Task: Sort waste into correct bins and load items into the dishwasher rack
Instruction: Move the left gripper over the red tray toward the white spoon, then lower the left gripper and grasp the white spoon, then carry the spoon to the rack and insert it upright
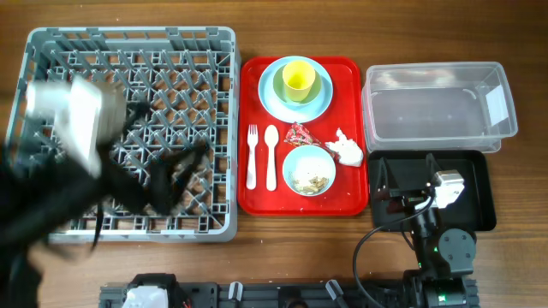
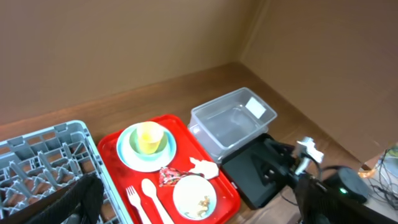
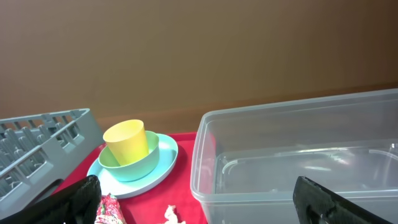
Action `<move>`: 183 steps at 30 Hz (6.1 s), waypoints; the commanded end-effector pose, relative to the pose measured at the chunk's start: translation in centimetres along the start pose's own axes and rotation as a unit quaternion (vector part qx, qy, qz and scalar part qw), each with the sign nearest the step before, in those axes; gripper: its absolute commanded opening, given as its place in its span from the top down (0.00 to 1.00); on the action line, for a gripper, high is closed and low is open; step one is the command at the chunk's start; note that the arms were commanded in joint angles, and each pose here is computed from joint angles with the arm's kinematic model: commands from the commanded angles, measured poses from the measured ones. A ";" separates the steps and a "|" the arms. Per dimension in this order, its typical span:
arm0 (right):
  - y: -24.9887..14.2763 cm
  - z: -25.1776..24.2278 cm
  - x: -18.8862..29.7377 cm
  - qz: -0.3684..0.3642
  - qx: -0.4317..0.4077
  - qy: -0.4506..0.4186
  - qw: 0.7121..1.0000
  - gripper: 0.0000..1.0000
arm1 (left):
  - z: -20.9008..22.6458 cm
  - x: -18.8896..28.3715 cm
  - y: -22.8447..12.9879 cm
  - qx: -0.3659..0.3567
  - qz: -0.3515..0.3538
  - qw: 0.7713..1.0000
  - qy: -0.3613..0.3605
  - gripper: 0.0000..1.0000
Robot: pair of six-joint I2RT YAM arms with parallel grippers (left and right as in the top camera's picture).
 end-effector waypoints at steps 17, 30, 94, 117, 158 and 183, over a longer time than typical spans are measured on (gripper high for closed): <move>0.2 -0.1 0.0 -0.006 0.000 -0.003 1.000 0.00 | 3.2 -11.5 -6.8 0.168 0.289 0.940 -0.070 0.49; 0.2 -0.1 0.0 -0.006 0.000 -0.003 1.000 0.00 | 4.6 -21.4 -20.0 0.249 0.480 0.833 0.114 0.66; 0.2 -0.1 0.0 -0.006 0.000 -0.003 1.000 0.00 | 8.3 -32.7 -32.1 0.174 0.412 0.839 0.311 0.85; 0.2 -0.1 0.0 -0.006 0.000 -0.003 1.000 0.00 | 8.3 -33.8 -33.9 0.166 0.423 0.834 0.311 0.82; 0.2 -0.1 0.0 -0.006 0.000 -0.003 1.000 0.00 | 13.1 -22.6 -18.2 0.126 0.222 0.908 0.332 0.96; 0.2 -0.1 0.0 -0.006 0.000 -0.003 1.000 0.00 | 18.4 -26.1 -24.8 0.164 0.333 0.869 0.327 0.96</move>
Point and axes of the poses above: each gripper's point midway between its finger pads, its own x axis back along the fingers, its own z axis along the line the jaws close on, y = z × x, the point moved 4 cm from there along x, back along the fingers
